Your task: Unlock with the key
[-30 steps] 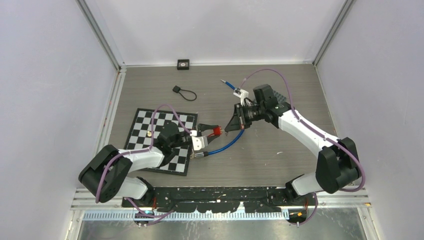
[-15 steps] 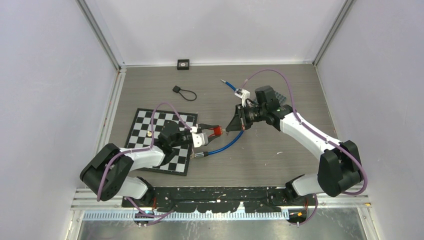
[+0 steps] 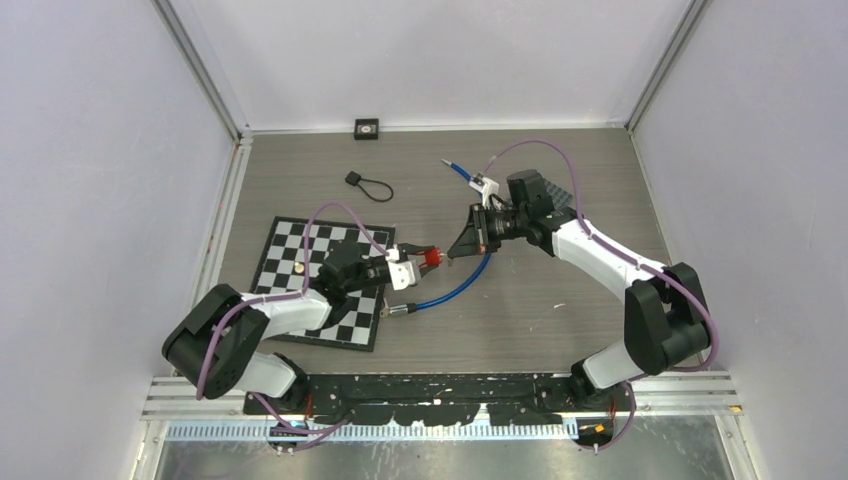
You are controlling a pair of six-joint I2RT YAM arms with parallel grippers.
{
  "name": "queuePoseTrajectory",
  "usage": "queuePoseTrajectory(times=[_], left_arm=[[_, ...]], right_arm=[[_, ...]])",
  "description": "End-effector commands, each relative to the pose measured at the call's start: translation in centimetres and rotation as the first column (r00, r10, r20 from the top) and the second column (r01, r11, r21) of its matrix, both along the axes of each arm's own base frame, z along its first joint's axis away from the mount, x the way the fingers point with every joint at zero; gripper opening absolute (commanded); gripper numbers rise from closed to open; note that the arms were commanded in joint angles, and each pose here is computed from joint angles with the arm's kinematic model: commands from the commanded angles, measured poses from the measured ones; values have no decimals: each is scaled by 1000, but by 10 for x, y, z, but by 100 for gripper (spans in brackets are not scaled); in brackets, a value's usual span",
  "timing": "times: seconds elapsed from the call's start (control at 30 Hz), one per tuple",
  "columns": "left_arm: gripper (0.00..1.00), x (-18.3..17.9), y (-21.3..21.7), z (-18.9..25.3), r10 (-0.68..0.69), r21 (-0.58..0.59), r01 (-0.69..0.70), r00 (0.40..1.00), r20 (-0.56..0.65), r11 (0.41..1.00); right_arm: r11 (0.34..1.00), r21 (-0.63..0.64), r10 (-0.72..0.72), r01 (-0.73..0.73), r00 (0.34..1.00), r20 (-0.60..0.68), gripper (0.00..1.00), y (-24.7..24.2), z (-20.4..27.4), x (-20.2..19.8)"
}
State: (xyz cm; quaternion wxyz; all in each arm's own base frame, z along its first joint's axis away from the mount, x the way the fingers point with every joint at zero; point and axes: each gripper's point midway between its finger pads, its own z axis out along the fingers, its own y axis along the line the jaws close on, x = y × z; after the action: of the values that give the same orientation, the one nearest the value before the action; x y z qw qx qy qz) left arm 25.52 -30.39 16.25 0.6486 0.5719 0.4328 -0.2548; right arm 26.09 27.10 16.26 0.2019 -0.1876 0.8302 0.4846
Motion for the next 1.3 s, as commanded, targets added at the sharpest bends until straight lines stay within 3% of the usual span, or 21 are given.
queuePoseTrajectory(times=[0.0,0.37,0.73,0.87,1.07,1.27], left_arm=[[0,-4,-15,59,-57,-114,76,985,163,991],[0,-27,-17,58,-161,-131,173,982,100,976],[0,-44,-20,50,-263,-107,268,963,65,957],[0,-32,-19,50,-206,-97,214,974,92,972],[0,-11,-14,61,-84,-103,105,978,190,989],[0,-8,-11,59,-62,-104,79,985,162,991]], right_arm=[[1000,7,22,-23,998,59,0,9,3,5],[985,-141,140,-104,951,277,0,0,3,-11],[986,-132,138,-101,940,311,0,0,12,-12],[990,-106,120,-94,955,271,0,4,15,-12],[994,2,105,-105,988,112,1,17,16,-8],[991,38,121,-124,989,83,1,20,18,-8]])
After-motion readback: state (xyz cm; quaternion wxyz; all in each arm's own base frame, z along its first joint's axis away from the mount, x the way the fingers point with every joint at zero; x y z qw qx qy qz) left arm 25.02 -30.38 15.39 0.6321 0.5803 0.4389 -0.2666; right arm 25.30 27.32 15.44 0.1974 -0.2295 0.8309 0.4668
